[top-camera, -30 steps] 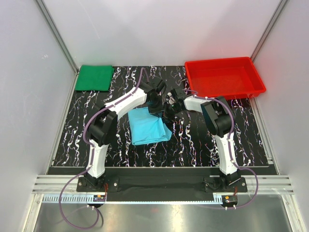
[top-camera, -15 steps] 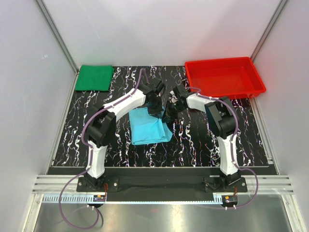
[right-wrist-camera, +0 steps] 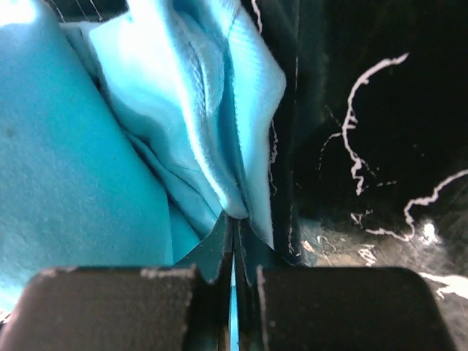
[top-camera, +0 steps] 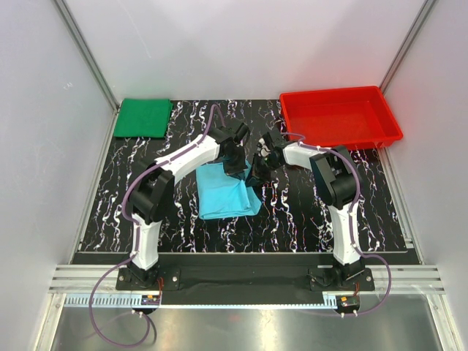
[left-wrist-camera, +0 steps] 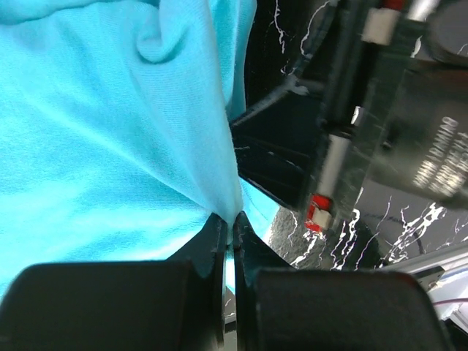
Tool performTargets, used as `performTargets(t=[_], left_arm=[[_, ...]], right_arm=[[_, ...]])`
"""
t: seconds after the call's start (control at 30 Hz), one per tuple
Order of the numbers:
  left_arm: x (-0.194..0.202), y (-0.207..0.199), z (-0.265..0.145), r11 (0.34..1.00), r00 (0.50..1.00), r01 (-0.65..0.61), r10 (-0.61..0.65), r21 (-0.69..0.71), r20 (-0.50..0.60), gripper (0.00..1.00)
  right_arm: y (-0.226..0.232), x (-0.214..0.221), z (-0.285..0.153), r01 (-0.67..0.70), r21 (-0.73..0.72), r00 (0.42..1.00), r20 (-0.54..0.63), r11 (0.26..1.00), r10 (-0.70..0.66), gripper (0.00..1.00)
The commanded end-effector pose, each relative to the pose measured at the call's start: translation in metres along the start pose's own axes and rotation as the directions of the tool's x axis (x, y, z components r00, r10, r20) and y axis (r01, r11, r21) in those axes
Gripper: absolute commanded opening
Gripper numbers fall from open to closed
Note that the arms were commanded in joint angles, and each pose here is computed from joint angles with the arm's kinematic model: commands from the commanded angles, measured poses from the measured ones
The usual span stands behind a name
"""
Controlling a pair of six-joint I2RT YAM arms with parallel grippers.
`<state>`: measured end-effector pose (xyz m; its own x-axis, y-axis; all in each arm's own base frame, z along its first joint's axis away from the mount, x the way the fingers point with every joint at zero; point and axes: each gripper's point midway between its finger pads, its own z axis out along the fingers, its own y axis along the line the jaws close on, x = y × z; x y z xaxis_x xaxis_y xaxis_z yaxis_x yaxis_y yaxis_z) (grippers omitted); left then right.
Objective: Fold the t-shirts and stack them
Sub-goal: Fold the tshirt
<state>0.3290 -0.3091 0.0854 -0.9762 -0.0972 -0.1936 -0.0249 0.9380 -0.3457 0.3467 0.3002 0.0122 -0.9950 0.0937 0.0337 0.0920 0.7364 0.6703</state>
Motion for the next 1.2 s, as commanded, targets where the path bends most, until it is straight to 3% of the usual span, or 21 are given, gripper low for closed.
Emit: performTargets(t=[0.0, 0.27, 0.6, 0.8, 0.83, 0.97, 1.07, 1.13, 1.17], left_arm=[[-0.008, -0.027, -0.027, 0.994, 0.998, -0.038, 0.033, 0.1, 0.047, 0.0], [-0.011, -0.047, -0.028, 0.988, 0.999, -0.032, 0.026, 0.148, 0.04, 0.0], [-0.003, -0.038, -0.001, 0.992, 0.999, -0.044, 0.047, 0.12, -0.02, 0.0], [-0.002, -0.033, 0.008, 0.989, 0.995, -0.093, 0.095, 0.117, -0.013, 0.07], [-0.001, -0.031, 0.008, 0.988, 0.995, -0.101, 0.103, 0.116, -0.009, 0.09], [-0.007, -0.033, -0.002, 0.979, 0.989, -0.143, 0.135, 0.144, 0.059, 0.36], [-0.014, -0.035, -0.023, 0.974, 0.984, -0.162, 0.147, 0.156, 0.105, 0.45], [-0.017, -0.039, -0.051, 0.97, 0.978, -0.173, 0.15, 0.169, 0.143, 0.47], [-0.021, -0.037, -0.063, 0.97, 0.974, -0.178, 0.15, 0.164, 0.169, 0.48]], right_arm=[[-0.023, -0.003, 0.012, -0.006, 0.051, 1.0, 0.015, 0.999, 0.005, 0.0], [-0.027, 0.0, 0.014, -0.029, 0.045, 1.0, 0.002, 0.999, 0.029, 0.0], [-0.017, 0.0, 0.002, -0.034, 0.021, 0.999, 0.01, 0.999, 0.034, 0.0], [-0.001, -0.01, -0.018, -0.031, 0.009, 0.999, 0.046, 0.999, 0.03, 0.0], [0.001, -0.009, -0.023, -0.035, 0.016, 0.998, 0.045, 0.999, 0.034, 0.0], [0.016, -0.026, -0.055, 0.004, 0.06, 0.993, 0.114, 0.998, -0.011, 0.02], [0.013, -0.036, -0.078, 0.03, 0.159, 0.989, 0.14, 0.987, -0.053, 0.04], [0.002, -0.03, -0.095, 0.062, 0.247, 0.989, 0.115, 0.967, -0.093, 0.04], [-0.003, -0.037, -0.111, 0.077, 0.304, 0.979, 0.155, 0.95, -0.13, 0.04]])
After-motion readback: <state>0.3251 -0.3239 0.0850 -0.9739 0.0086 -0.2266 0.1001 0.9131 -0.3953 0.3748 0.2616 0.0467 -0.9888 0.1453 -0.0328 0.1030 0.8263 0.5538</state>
